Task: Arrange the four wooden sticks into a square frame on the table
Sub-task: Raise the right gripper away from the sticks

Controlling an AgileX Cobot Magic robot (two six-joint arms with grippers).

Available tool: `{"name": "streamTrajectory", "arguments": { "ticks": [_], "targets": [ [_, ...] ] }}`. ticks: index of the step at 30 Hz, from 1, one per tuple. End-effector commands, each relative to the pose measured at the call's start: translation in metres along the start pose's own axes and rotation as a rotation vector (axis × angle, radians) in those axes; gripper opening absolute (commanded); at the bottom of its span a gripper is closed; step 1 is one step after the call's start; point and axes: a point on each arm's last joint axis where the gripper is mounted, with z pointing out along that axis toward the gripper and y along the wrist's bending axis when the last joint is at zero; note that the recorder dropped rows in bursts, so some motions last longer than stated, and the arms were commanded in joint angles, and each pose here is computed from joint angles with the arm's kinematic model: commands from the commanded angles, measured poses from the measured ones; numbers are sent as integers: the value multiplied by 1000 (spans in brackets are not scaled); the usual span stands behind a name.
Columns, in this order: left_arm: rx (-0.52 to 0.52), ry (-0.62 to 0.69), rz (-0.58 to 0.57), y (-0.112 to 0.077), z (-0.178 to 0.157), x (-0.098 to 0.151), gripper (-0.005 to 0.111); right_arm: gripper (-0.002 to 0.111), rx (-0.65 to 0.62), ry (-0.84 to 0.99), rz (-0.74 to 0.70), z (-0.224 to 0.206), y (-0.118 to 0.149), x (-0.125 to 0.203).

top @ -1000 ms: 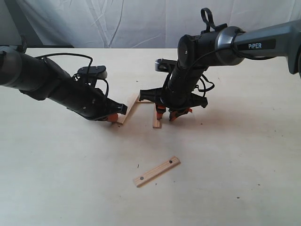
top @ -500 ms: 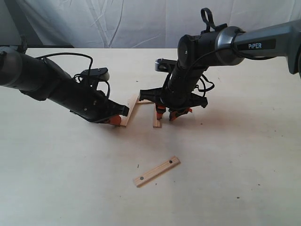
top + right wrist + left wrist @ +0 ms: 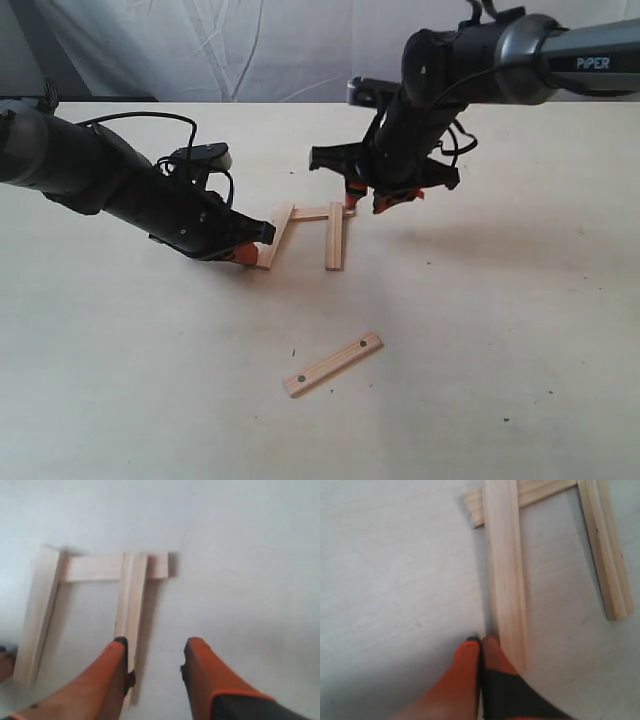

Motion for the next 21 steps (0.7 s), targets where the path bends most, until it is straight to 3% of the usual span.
{"name": "streamTrajectory", "arguments": {
  "ticks": [1,9,13,21],
  "targets": [
    [-5,1,-9,1,3,1,0,38,23,-110,4,-2,-11,-15],
    [-15,-9,-11,2,3,0,0,38,-21,-146,52,22,-10,-17],
    [-20,-26,-33,3,3,-1,0,38,-41,-187,4,22,-1,-21],
    [-20,-31,-41,3,3,-2,0,38,-4,-90,-60,34,6,-30]
  ]
}}
